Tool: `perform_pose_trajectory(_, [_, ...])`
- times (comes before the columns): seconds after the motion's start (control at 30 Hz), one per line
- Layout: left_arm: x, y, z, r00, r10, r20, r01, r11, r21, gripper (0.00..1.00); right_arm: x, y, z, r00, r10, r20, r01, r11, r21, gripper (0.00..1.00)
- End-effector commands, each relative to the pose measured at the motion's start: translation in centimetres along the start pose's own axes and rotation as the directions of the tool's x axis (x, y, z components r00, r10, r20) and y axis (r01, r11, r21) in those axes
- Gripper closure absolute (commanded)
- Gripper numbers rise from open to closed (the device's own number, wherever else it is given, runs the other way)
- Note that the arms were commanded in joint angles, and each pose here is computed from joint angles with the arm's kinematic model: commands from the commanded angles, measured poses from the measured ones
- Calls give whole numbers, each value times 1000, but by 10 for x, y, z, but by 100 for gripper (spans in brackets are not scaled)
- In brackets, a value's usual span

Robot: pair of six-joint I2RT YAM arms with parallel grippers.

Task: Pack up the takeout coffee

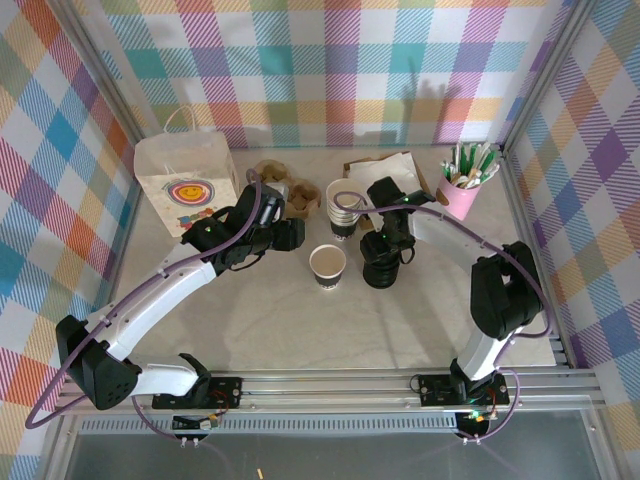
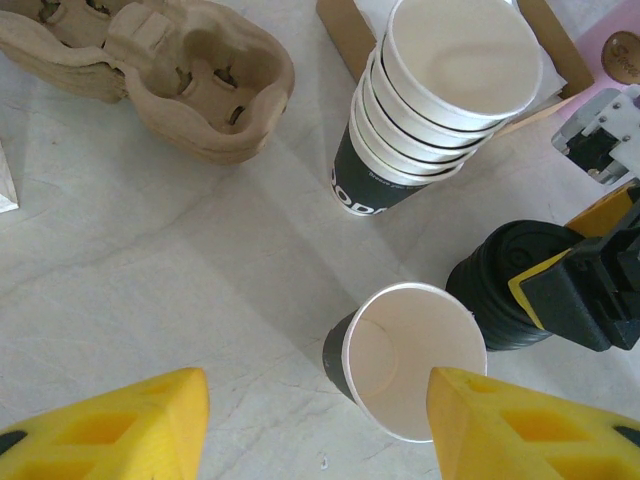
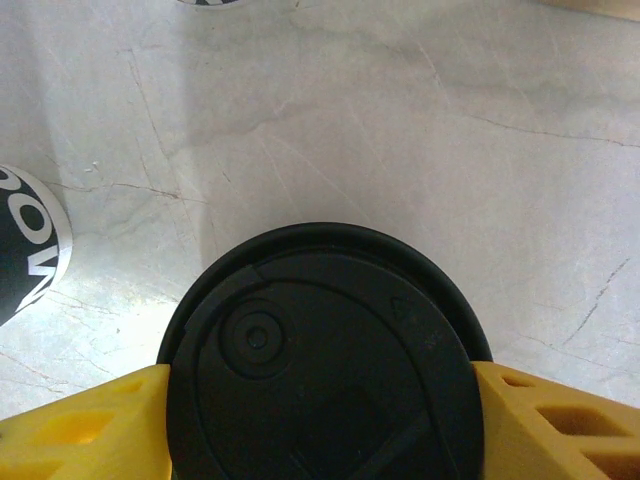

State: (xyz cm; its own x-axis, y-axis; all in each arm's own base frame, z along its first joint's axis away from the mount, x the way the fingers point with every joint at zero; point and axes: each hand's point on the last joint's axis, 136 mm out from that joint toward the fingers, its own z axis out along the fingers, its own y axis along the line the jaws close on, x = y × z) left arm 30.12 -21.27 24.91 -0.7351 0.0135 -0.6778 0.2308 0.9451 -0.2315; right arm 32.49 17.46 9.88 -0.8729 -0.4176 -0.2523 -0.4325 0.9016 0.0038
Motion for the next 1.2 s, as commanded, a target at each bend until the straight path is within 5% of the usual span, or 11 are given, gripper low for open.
perform_pose_trajectory(0.0, [-16, -5, -9, 998, -9, 54, 7, 1000, 24, 41, 3, -2, -13, 1000, 15, 17, -15, 1000, -1, 33])
perform_pose_trajectory(0.67, [-13, 5, -8, 998, -55, 38, 56, 998, -33, 41, 5, 2, -53, 992, 54, 116, -50, 998, -32, 36])
perform_pose_trajectory(1.17, [14, 25, -21, 980, -198, 3, 198, 977, -84, 41, 11, 19, -114, 963, 78, 259, -49, 992, -120, 39])
